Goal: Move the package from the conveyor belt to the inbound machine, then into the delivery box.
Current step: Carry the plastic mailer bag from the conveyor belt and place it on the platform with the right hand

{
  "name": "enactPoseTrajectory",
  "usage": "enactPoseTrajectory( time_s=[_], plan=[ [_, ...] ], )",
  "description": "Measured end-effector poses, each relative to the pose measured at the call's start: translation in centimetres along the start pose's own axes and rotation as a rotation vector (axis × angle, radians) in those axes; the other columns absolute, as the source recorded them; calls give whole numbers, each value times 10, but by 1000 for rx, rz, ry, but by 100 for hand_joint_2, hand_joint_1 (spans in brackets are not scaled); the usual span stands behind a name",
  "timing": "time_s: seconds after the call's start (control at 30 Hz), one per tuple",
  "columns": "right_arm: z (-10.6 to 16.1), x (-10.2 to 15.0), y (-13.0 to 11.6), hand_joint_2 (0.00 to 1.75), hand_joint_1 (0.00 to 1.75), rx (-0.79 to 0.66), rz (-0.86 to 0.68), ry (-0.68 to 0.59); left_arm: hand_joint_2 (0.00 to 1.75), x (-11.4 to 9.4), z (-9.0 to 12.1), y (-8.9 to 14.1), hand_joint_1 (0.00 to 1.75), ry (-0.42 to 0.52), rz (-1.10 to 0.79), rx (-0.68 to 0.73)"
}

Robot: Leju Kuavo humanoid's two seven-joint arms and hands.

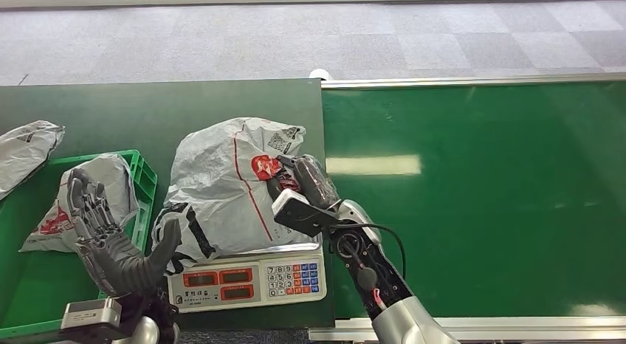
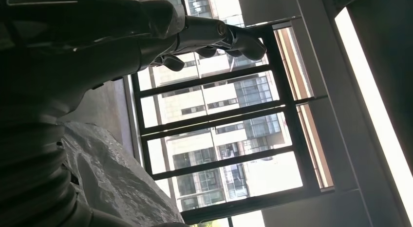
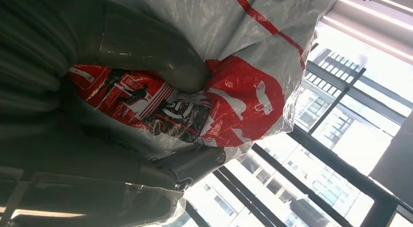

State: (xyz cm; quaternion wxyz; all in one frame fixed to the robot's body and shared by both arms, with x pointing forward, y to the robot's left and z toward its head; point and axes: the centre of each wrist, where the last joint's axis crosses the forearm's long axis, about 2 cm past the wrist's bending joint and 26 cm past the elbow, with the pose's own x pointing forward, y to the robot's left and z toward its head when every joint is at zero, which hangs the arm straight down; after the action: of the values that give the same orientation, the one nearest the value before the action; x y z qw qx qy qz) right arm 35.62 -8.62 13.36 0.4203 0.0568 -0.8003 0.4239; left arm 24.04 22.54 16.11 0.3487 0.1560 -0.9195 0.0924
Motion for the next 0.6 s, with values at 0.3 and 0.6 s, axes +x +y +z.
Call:
enactPoseTrajectory(
  time_s=[0.3,0.6],
  plan=[
    [8,-15,1,175,175,12,-33,64,175,-2,0,0,0,4,3,-8],
    [29,-38,-2,175,0,-96,-54,222,175,-5,4,-1,0,23,-1,-17]
  ],
)
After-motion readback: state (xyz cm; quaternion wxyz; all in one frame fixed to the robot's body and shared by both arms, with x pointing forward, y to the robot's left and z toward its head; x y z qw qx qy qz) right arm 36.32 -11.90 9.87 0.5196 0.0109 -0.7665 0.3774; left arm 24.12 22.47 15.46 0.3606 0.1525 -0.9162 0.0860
